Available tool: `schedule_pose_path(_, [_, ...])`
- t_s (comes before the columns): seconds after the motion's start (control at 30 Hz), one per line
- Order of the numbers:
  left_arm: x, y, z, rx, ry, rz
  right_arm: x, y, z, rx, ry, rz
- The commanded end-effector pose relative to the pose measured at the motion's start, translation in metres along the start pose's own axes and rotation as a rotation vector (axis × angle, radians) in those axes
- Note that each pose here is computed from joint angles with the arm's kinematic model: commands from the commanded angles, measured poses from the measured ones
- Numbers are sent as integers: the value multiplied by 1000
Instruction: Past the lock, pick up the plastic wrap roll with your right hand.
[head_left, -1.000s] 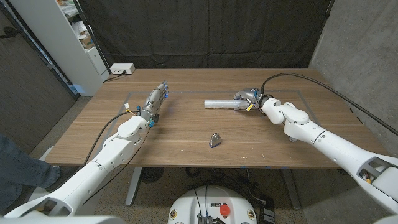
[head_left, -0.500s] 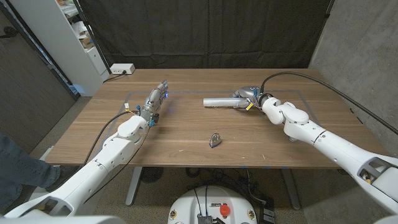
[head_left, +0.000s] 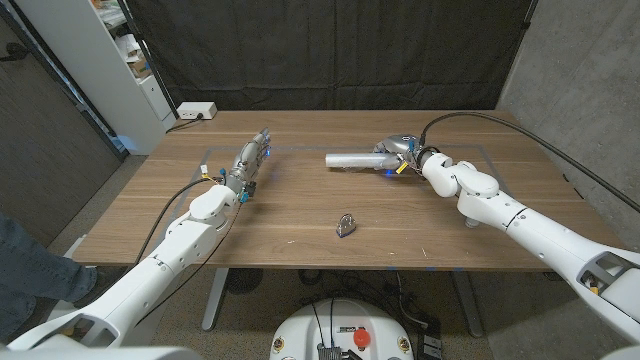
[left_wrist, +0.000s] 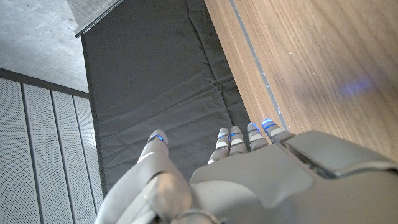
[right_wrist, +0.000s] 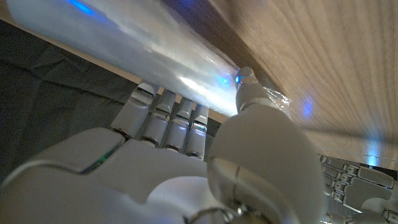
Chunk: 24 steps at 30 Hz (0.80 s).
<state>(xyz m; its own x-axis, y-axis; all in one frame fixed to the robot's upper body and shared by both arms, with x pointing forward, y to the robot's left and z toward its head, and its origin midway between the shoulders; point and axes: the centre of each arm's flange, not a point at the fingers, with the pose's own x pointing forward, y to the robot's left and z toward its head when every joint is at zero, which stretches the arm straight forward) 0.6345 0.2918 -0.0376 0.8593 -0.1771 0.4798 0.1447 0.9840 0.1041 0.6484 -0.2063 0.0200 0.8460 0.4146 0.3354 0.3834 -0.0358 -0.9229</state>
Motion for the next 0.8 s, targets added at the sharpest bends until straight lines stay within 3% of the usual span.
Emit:
schedule_pose_path(0.03, [0,0,2,5,-2,-5,-4,-12,3,13,-15,-19])
schedule_pose_path(0.8, [-3,-2,6,9,-13,-13,-19,-38,6,22,-12,-69])
